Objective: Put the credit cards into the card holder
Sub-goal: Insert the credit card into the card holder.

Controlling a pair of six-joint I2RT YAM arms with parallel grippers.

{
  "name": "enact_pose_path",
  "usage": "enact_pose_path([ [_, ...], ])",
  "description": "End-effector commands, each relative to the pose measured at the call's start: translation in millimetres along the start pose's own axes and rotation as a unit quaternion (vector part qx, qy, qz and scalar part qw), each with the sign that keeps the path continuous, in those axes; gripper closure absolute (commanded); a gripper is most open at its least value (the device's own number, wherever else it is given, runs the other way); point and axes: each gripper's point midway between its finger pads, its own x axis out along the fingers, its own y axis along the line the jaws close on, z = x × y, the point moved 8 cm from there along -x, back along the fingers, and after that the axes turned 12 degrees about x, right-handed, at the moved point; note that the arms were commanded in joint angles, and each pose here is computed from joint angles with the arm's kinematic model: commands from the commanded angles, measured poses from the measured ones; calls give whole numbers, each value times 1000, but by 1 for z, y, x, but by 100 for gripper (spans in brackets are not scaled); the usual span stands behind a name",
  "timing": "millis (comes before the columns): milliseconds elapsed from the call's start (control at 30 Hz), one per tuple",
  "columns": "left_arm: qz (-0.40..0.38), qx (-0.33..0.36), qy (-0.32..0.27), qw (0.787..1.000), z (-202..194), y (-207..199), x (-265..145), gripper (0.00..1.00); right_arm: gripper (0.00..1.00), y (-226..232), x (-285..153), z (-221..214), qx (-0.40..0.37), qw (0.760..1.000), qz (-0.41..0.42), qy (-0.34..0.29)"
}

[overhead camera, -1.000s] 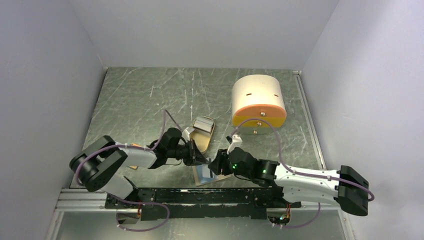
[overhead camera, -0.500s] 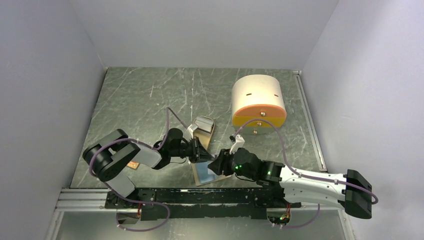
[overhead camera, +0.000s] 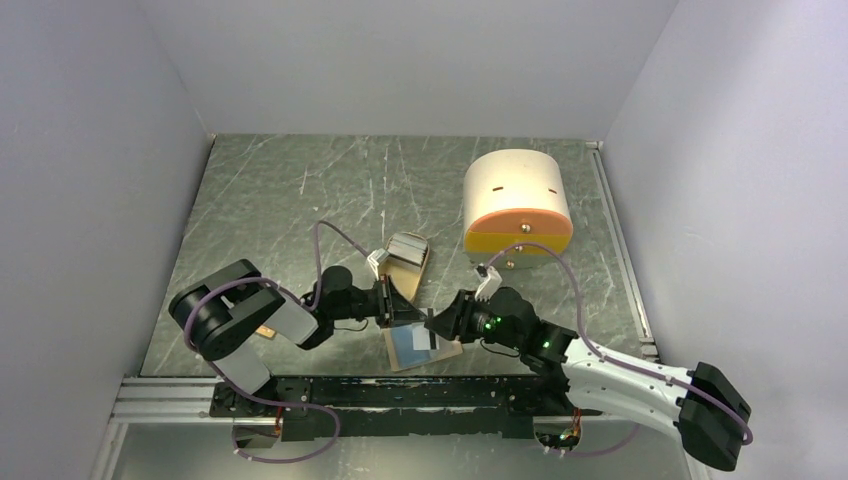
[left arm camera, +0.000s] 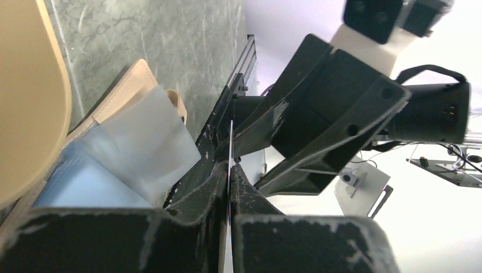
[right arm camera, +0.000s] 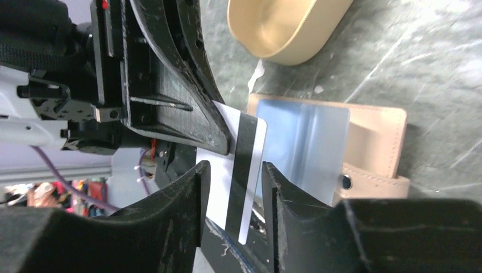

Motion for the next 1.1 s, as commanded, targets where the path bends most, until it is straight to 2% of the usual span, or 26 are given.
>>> enact_pose_path([
  [0,-74,44,-28,996,5,-25,-6,91,61,7,-2,-7,27,998,59,26],
  [133,-80,49,-37,995,6,-29,-9,91,66,11,-3,-5,29,997,71,22],
  [200,-77,54,-40,995,6,-30,-11,91,72,13,-3,-4,29,997,75,19],
  [300,-66,61,-46,995,7,-31,-12,91,87,15,-5,-3,40,995,88,11],
  [367,-57,69,-49,995,9,-32,-12,91,100,17,-6,-2,44,994,100,7],
  [400,-51,73,-50,995,10,-33,-12,89,100,17,-7,-2,45,994,104,5],
  [567,12,73,-75,994,13,-29,-20,59,100,8,-7,1,17,997,81,-5],
  [667,86,69,-89,990,18,-25,-27,50,100,-1,-7,4,-12,999,47,-5],
  [767,206,78,-79,972,23,-17,-37,47,100,-7,-2,6,-43,999,17,10],
  [867,305,65,-70,948,19,-3,-52,51,100,-9,5,7,-63,997,-1,34],
  [967,307,51,-61,949,9,4,-57,56,100,-14,10,7,-64,997,-13,43],
  [1067,274,77,-43,958,5,7,-51,60,100,-21,14,6,-49,998,-18,45],
])
